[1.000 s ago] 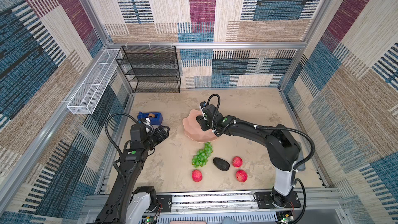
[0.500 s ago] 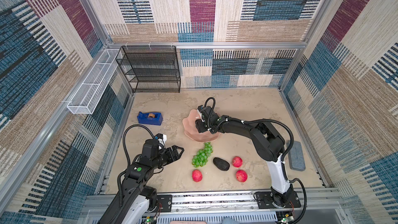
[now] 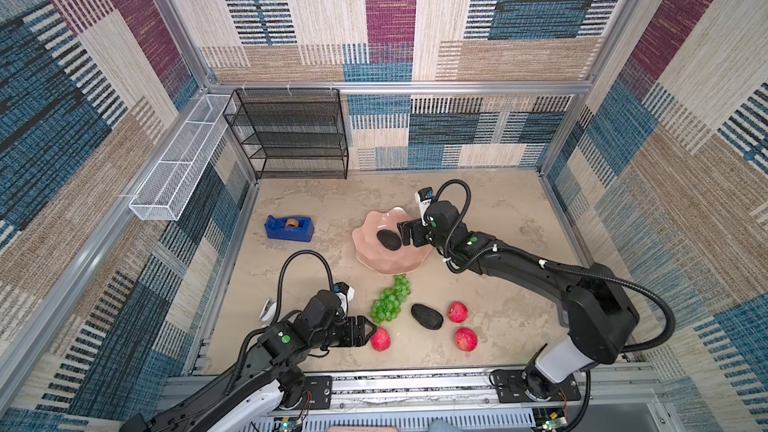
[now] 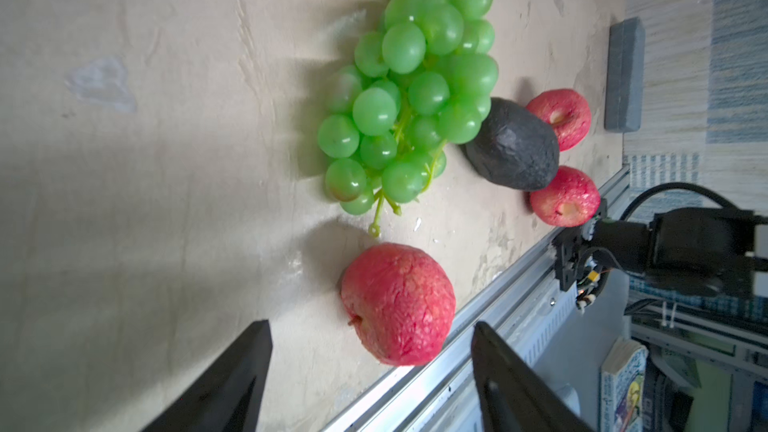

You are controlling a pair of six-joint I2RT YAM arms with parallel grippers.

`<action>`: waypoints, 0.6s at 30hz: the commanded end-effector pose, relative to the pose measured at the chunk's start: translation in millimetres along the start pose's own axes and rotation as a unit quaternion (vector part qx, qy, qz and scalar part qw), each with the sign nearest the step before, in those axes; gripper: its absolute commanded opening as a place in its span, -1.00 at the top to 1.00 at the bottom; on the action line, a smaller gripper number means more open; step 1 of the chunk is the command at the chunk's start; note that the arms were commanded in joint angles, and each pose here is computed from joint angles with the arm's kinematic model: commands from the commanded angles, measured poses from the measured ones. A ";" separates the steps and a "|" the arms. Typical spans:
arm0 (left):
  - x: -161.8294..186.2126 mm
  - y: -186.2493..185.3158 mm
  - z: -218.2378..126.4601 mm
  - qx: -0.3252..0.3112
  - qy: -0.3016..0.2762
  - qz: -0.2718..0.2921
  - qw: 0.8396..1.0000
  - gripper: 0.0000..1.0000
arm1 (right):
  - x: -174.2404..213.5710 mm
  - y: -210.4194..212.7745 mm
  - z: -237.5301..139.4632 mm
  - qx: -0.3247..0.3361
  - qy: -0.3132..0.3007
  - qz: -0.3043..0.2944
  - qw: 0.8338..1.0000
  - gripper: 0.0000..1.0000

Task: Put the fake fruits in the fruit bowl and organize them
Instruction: 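Grasp the nearest red apple with the left gripper while the right gripper withdraws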

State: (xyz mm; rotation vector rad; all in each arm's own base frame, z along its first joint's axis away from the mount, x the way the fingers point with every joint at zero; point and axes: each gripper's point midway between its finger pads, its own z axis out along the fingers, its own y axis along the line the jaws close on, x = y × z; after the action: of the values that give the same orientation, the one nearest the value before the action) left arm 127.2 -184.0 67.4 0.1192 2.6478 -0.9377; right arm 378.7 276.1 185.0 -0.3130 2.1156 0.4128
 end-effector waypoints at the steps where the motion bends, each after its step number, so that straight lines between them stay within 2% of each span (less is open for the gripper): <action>1: -3.2 -0.6 6.1 -0.011 -0.014 0.009 1.000 -0.59 | -4.4 -6.8 -11.5 0.008 -0.026 0.026 0.999 -1.00; 10: 3.2 -9.6 35.6 -0.017 0.018 0.039 0.999 -0.57 | 1.6 -13.8 -18.1 0.018 -0.028 0.031 0.999 -1.00; 13: 4.6 -11.3 40.3 -0.019 0.026 0.043 0.999 -0.46 | -1.1 -13.4 -17.6 0.018 -0.031 0.031 0.999 -1.00; 18: 4.9 -14.1 38.5 -0.012 0.023 0.047 0.999 -0.14 | 0.1 -16.5 -18.0 0.025 -0.033 0.031 0.999 -1.00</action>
State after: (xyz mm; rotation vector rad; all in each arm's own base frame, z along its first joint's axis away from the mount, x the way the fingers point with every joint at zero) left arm 129.7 -227.2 51.6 0.2798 2.6551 -0.9388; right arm 367.5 254.0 181.8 -0.2276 2.1112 0.3936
